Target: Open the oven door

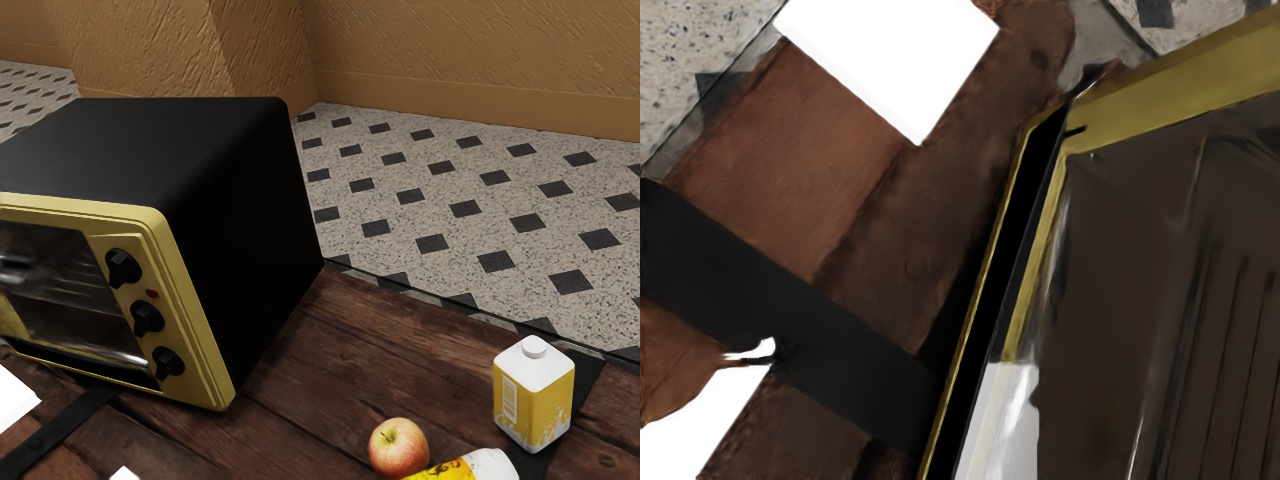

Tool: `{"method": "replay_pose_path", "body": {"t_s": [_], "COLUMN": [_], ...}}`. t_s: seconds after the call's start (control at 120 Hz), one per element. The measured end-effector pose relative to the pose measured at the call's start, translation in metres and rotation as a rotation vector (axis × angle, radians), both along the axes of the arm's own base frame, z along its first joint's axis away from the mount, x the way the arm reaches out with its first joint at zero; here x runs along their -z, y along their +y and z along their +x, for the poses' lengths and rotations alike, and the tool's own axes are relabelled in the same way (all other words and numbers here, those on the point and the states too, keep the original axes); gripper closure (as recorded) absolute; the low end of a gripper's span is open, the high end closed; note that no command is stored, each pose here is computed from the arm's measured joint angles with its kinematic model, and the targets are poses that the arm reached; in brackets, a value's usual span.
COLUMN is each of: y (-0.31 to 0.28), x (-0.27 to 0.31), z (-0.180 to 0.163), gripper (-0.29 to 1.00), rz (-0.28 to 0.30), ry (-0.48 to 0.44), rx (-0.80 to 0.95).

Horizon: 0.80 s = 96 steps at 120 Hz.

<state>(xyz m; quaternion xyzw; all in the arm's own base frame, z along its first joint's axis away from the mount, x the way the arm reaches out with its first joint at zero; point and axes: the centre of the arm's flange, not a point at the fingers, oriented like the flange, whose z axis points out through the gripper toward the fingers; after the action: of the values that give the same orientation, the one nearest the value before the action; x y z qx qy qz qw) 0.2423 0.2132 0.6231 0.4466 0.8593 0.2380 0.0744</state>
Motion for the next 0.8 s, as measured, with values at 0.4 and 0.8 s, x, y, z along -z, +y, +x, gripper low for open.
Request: {"method": "replay_pose_path", "body": {"t_s": [0.4, 0.8], "y": [-0.039, -0.102], "x": [0.078, -0.069], "z": [-0.133, -0.117], "gripper": [0.00, 0.00], "rz": [0.032, 0.174], "ry": [-0.156, -0.148], "rx": [-0.166, -0.112]}}
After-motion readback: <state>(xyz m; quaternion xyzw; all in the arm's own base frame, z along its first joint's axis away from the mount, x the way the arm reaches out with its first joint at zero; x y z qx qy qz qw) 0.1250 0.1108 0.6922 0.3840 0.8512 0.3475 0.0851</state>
